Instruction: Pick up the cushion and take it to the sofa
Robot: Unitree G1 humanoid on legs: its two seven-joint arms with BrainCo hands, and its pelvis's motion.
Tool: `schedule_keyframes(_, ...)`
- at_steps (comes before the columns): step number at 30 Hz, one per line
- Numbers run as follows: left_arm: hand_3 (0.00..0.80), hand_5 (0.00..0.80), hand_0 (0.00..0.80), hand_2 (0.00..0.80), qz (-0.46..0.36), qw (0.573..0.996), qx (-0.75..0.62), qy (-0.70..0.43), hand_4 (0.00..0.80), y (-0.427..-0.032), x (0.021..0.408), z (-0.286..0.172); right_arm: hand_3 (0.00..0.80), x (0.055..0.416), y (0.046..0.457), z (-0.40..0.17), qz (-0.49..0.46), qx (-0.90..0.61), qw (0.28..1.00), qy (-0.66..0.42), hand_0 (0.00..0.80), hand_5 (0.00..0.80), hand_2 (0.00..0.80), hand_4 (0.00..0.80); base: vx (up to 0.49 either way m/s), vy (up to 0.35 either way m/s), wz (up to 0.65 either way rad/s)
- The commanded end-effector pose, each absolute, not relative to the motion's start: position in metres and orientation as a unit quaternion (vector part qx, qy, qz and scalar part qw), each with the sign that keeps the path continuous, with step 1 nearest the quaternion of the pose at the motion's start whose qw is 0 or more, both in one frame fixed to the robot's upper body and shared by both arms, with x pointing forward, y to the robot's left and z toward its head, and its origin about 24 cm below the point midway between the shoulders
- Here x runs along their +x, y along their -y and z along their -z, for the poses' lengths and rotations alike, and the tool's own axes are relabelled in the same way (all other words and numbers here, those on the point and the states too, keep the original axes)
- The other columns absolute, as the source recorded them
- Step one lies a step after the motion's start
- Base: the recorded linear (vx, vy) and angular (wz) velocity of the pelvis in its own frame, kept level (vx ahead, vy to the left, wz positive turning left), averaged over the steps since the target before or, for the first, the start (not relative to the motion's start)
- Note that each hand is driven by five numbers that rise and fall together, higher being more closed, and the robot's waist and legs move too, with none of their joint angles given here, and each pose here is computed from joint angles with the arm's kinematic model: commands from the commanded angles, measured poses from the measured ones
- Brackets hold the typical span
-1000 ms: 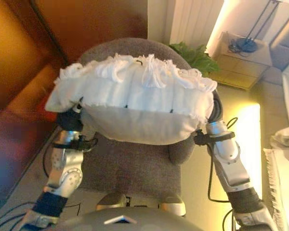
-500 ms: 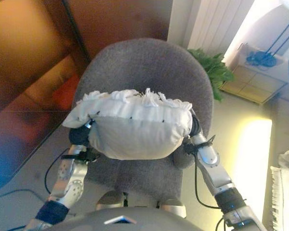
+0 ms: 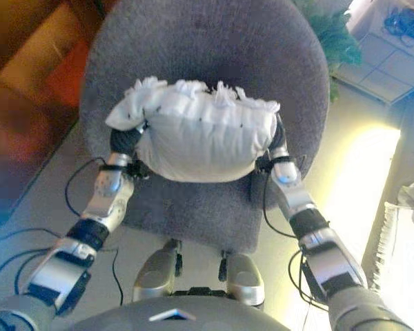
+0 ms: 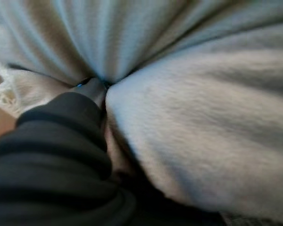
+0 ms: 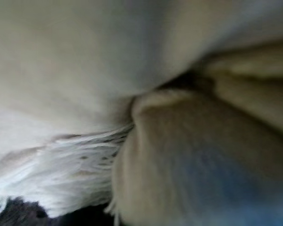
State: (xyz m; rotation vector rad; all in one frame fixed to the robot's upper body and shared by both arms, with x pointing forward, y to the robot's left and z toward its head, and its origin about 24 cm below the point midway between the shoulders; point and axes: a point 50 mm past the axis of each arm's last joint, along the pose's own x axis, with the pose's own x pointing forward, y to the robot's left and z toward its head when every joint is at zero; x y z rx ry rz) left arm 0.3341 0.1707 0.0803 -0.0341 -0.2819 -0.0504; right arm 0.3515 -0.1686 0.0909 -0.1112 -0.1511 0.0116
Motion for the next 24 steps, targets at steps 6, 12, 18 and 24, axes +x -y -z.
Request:
schedule_keyframes(6, 0.8, 0.8, 0.8, 0.8, 0.111, 0.957, 0.022, 0.269, 0.8, -0.105, 0.38, -0.173, 0.8, 0.395, 0.118, -0.169, -0.035, 0.041, 0.989, 0.14, 0.8, 0.8, 0.8, 0.8, -0.082, 0.055, 0.0)
schedule_keyframes(12, 0.8, 0.8, 0.8, 0.8, 0.082, 0.966, 0.096, 0.224, 0.8, -0.107, 0.4, -0.182, 0.8, 0.415, 0.131, -0.166, -0.031, 0.086, 0.994, 0.053, 0.8, 0.8, 0.8, 0.8, -0.037, 0.062, -0.1)
schedule_keyframes(18, 0.8, 0.8, 0.8, 0.8, 0.005, 0.981, 0.103, 0.167, 0.8, -0.131, 0.414, -0.183, 0.8, 0.424, 0.151, -0.165, -0.006, 0.117, 0.993, -0.021, 0.8, 0.8, 0.8, 0.8, -0.013, 0.07, -0.05)
schedule_keyframes(24, 0.471, 0.471, 0.471, 0.471, -0.029, 0.991, 0.112, 0.074, 0.471, -0.151, 0.423, -0.18, 0.8, 0.428, 0.168, -0.187, 0.018, 0.087, 0.996, -0.024, 0.8, 0.8, 0.8, 0.8, -0.013, 0.043, -0.06)
